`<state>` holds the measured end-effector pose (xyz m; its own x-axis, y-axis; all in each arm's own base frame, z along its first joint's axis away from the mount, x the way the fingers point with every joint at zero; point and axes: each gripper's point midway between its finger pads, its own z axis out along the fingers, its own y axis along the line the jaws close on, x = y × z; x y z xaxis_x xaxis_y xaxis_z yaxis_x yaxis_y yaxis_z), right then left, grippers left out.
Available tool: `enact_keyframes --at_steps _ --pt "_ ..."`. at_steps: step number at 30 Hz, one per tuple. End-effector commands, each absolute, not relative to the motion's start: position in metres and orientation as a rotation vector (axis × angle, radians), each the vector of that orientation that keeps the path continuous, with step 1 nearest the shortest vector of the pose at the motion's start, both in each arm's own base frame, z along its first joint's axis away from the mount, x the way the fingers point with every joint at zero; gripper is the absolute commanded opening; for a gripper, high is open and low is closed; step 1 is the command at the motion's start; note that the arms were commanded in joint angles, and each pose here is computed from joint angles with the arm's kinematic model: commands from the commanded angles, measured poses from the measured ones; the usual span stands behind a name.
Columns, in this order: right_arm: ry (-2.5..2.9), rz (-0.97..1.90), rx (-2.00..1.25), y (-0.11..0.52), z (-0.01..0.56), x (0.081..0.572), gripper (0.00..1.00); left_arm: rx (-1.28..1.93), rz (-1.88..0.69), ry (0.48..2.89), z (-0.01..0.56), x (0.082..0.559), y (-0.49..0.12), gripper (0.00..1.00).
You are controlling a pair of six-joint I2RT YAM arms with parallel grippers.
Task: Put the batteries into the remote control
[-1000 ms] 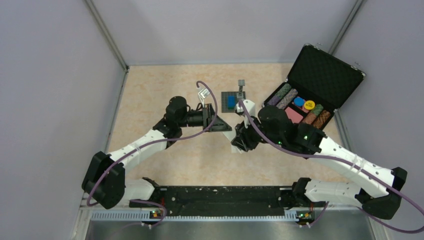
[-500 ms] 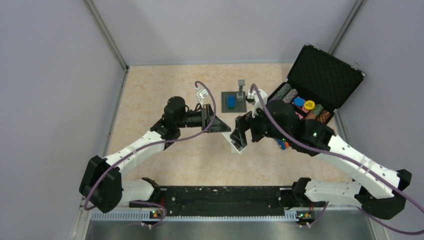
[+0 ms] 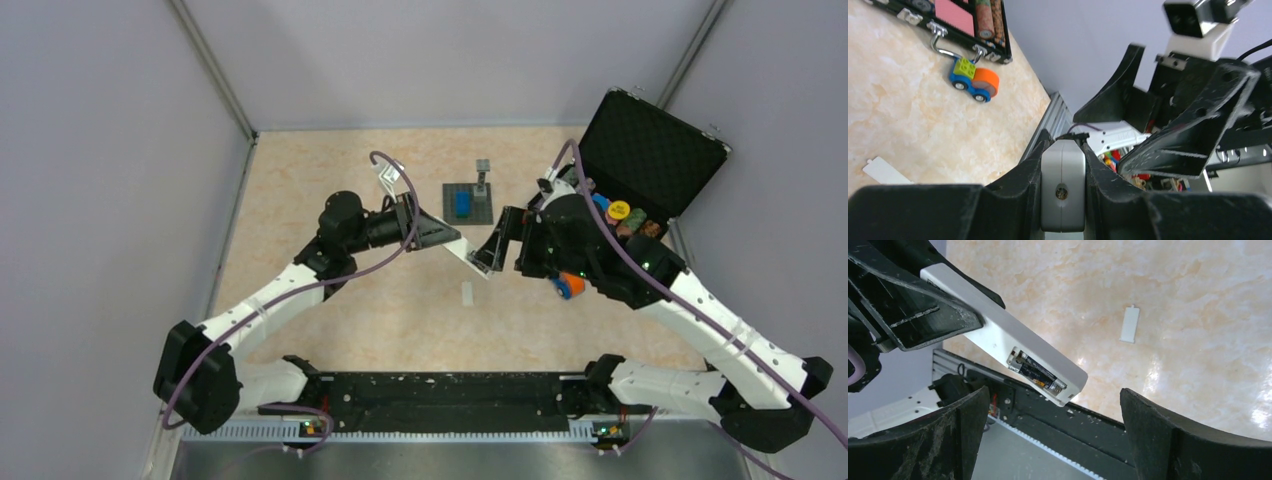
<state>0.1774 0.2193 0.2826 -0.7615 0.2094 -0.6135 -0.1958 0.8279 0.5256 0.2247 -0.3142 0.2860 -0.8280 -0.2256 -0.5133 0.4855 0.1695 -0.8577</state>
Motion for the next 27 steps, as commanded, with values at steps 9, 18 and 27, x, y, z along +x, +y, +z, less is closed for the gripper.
enact_keyframes --at_steps 9,18,27 --pt "2.249 1.119 0.305 0.255 0.295 0.187 0.99 0.119 -1.717 1.750 0.348 0.235 -0.303 0.00" --pt "2.145 1.183 0.406 0.251 0.304 0.198 0.99 0.099 -1.727 1.748 0.347 0.233 -0.302 0.00" --pt "2.101 1.213 0.451 0.244 0.306 0.199 0.92 0.089 -1.731 1.749 0.344 0.235 -0.303 0.00"
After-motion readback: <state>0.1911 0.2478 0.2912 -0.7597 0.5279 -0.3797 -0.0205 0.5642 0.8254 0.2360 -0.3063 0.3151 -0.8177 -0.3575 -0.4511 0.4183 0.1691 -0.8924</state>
